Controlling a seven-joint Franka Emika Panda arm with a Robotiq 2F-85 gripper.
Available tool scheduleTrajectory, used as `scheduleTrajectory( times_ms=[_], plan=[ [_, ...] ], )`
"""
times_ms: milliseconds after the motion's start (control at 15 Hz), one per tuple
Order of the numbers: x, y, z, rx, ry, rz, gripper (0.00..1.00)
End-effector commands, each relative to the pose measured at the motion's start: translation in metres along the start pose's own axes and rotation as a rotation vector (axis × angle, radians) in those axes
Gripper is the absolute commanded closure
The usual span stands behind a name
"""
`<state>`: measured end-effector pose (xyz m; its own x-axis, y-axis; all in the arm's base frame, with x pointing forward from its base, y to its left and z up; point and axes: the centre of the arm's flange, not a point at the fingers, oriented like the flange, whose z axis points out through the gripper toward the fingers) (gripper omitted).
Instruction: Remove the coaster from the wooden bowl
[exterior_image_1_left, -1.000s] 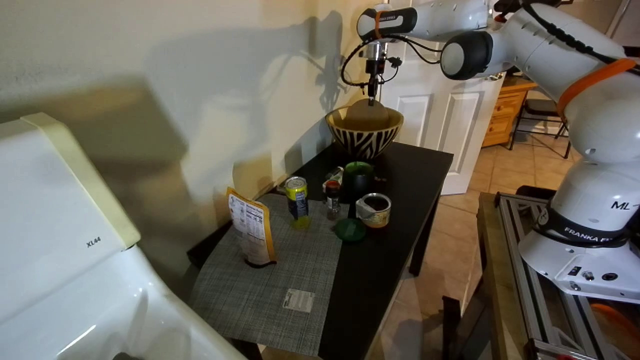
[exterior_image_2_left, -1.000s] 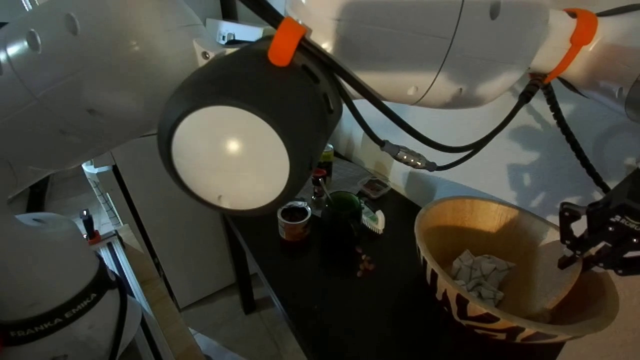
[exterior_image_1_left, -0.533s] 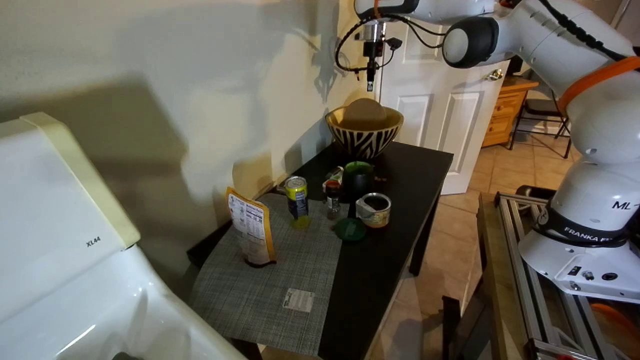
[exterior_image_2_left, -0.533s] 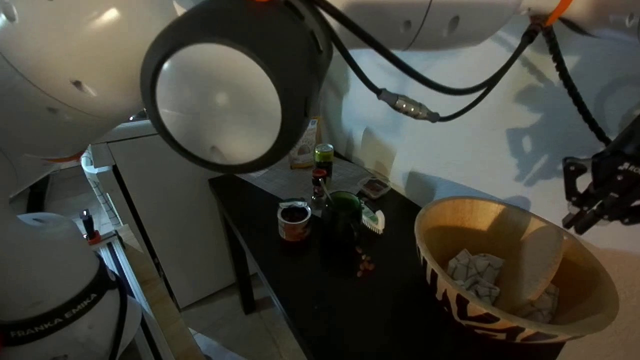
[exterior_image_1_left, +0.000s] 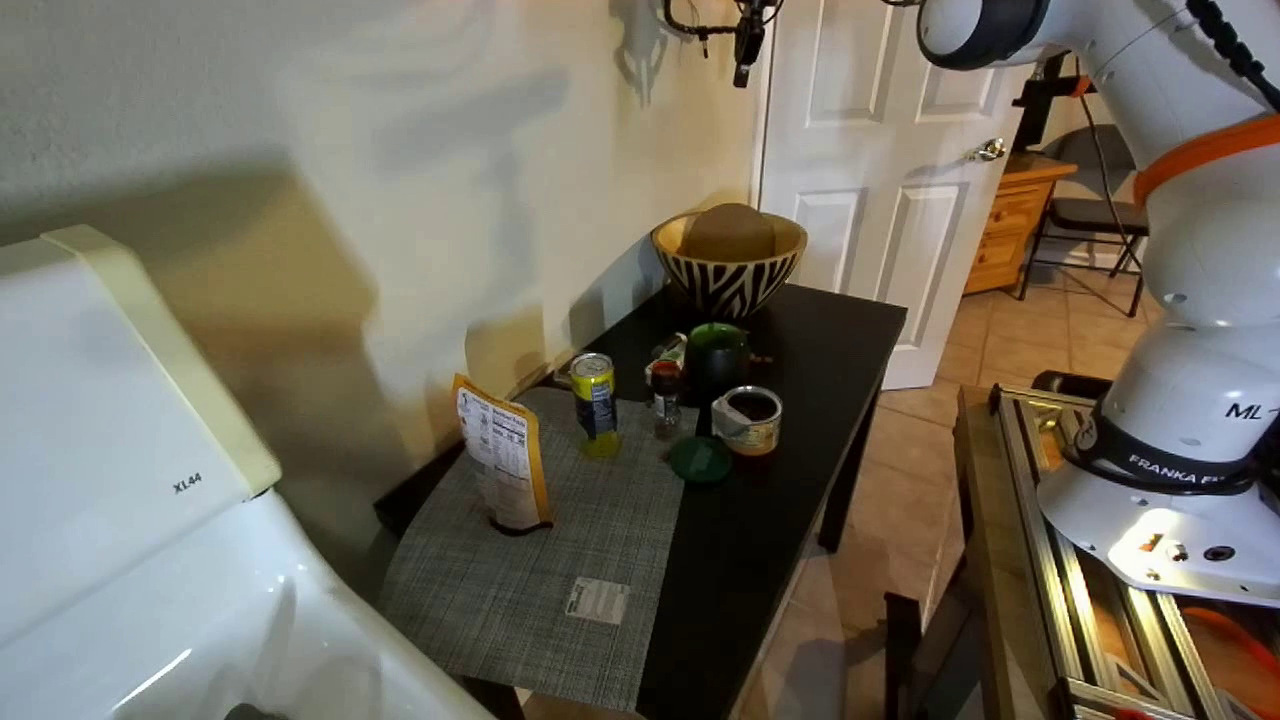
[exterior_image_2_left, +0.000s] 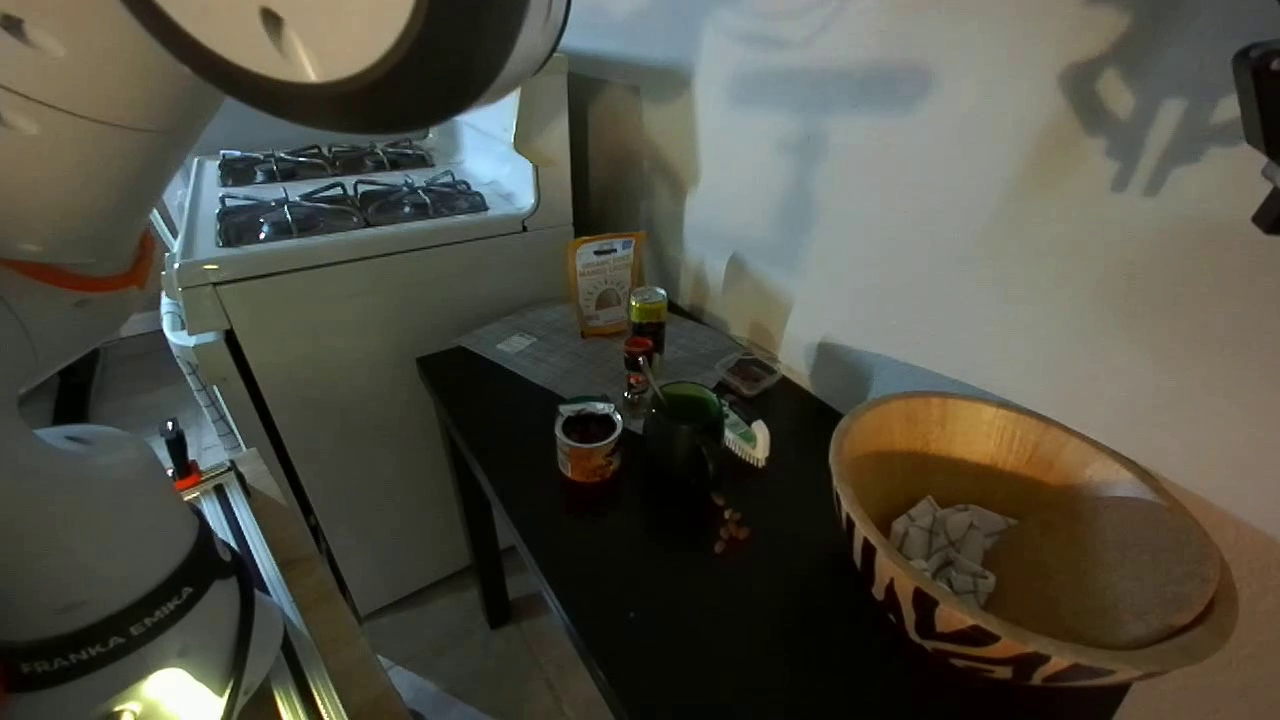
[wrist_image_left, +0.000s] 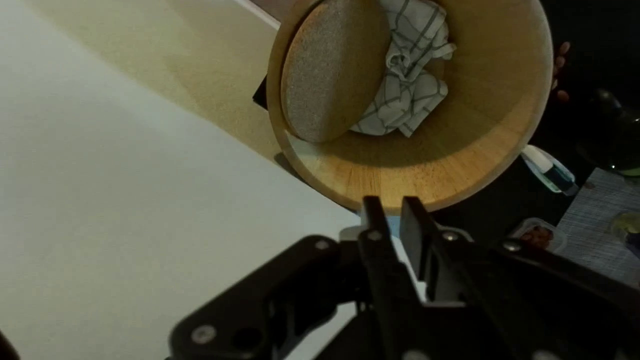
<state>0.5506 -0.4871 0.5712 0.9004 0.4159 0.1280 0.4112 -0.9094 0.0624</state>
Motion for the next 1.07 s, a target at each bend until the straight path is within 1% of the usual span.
scheduleTrajectory(
  times_ms=[0,67,133,200,267,333,467,533,600,667,733,800,1000],
  plan=[
    [-0.029,-0.032,0.042,0.026,0.001,0.034,0.53],
    [-0.031,-0.023,0.054,0.063,0.021,0.018,0.46],
    [-0.035,-0.011,0.07,0.127,0.045,0.01,0.38],
    [-0.039,0.003,0.088,0.185,0.058,0.026,0.31],
    [-0.047,0.012,0.112,0.223,0.056,0.042,0.22],
    [-0.024,0.015,0.07,0.149,0.025,0.037,0.41],
    [-0.041,0.023,0.107,0.211,0.027,0.052,0.25],
    [-0.045,0.025,0.114,0.222,0.029,0.055,0.22],
    [-0.045,0.025,0.115,0.224,0.031,0.056,0.05],
    [-0.041,0.029,0.12,0.22,0.019,0.102,0.06],
    [-0.042,0.042,0.13,0.228,0.018,0.193,0.05],
    [-0.046,0.048,0.139,0.239,0.012,0.253,0.0],
    [-0.063,0.07,0.174,0.194,0.017,0.413,0.0]
  ],
)
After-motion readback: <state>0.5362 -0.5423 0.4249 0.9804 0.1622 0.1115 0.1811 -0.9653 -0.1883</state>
